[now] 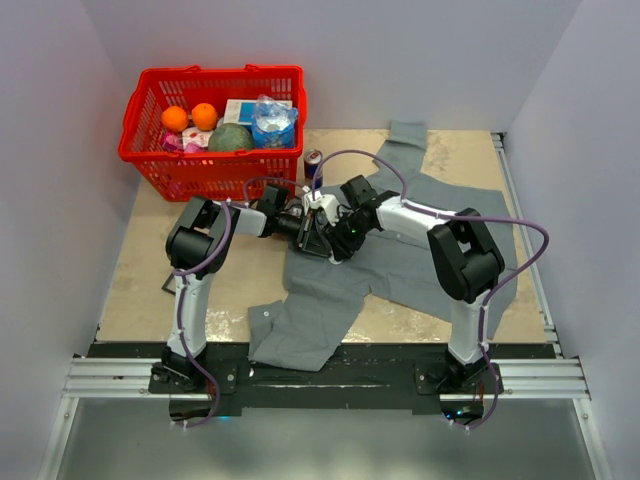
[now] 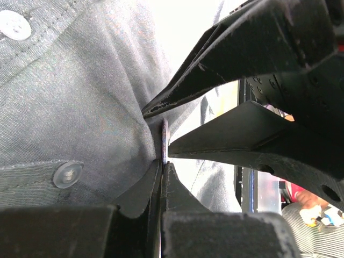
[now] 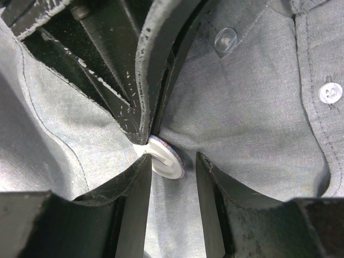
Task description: Remove the brooch from the garment
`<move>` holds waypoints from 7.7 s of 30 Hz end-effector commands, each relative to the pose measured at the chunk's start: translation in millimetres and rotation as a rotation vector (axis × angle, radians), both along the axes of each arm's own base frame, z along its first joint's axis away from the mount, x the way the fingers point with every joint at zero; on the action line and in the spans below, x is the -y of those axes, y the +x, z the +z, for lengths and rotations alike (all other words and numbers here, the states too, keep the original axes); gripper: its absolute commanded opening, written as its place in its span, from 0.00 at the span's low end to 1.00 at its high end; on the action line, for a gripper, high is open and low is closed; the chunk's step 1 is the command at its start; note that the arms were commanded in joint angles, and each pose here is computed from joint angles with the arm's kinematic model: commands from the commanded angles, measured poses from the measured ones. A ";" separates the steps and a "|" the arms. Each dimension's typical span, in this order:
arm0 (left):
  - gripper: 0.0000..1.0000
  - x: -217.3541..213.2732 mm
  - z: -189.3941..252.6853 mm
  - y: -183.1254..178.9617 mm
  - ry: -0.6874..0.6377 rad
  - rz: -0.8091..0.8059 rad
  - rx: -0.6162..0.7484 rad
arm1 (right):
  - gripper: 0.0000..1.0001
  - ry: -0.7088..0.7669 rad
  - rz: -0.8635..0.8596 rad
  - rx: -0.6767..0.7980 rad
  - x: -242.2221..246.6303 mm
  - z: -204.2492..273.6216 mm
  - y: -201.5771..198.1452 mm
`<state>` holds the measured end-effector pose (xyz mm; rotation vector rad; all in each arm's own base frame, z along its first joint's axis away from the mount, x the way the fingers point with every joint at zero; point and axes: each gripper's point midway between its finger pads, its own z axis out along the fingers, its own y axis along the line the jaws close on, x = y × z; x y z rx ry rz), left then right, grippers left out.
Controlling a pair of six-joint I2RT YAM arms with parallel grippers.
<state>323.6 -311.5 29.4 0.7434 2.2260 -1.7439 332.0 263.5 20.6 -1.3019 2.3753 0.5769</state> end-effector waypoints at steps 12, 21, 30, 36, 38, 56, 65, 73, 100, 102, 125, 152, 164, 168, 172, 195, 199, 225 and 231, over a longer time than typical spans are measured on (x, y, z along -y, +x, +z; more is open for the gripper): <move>0.00 -0.6 10.2 2.8 -0.040 -0.011 -0.045 | 0.41 0.166 -0.123 0.145 -25.1 43.2 41.2; 0.00 -0.7 12.1 5.1 -0.029 -0.003 -0.030 | 0.45 0.285 -0.086 0.131 -33.0 118.7 27.2; 0.00 -0.3 11.8 7.5 -0.024 -0.006 -0.019 | 0.49 0.228 -0.122 0.215 16.3 145.8 8.9; 0.00 1.8 10.9 19.4 -0.008 -0.019 0.041 | 0.50 0.203 -0.310 0.245 53.2 156.8 46.4; 0.00 1.7 12.8 21.9 0.001 -0.025 0.055 | 0.50 0.195 -0.382 0.250 66.4 153.9 60.5; 0.00 1.3 40.1 49.2 0.101 -0.099 0.382 | 0.56 -0.036 -0.201 0.298 103.5 118.5 54.2; 0.00 -18.4 42.2 30.4 0.237 -0.145 0.428 | 0.37 -0.248 0.064 0.199 149.8 40.4 15.7; 0.00 -12.4 46.4 7.5 0.281 -0.193 0.472 | 0.35 -0.234 -0.411 0.087 201.4 17.0 65.6; 0.00 -221.9 203.5 -11.6 0.915 -0.171 1.115 | 0.52 0.186 -0.331 0.275 131.9 148.8 39.2; 0.00 -260.2 204.2 -27.4 1.031 -0.172 1.091 | 0.52 0.218 -0.356 0.238 126.6 147.6 35.2; 0.00 -382.9 89.4 -84.6 1.075 -0.483 1.161 | 0.53 0.238 -0.343 0.218 110.8 146.8 51.9; 0.00 -400.0 40.5 -77.9 1.075 -0.578 1.298 | 0.54 0.212 -0.347 0.225 110.1 153.1 51.4; 0.00 -393.4 35.5 -83.0 0.999 -0.676 1.398 | 0.55 0.194 -0.360 0.219 114.3 145.3 48.5; 0.00 -390.9 41.0 -79.3 0.988 -0.683 1.431 | 0.55 0.195 -0.363 0.215 114.2 142.1 45.4; 0.00 -390.6 48.8 -67.4 1.003 -0.676 1.501 | 0.55 0.195 -0.367 0.211 114.7 139.0 45.2; 0.00 -378.6 47.9 -58.0 0.976 -0.692 1.635 | 0.56 0.169 -0.373 0.212 118.6 134.3 44.8; 0.00 -380.8 43.7 -56.5 0.989 -0.702 1.639 | 0.56 0.170 -0.375 0.209 118.8 133.0 45.3; 0.00 -388.5 31.2 -54.0 0.994 -0.814 1.658 | 0.56 0.169 -0.376 0.200 116.8 132.3 50.1; 0.18 -393.2 32.3 -55.1 1.003 -0.826 1.662 | 0.56 0.166 -0.377 0.199 117.9 130.8 49.0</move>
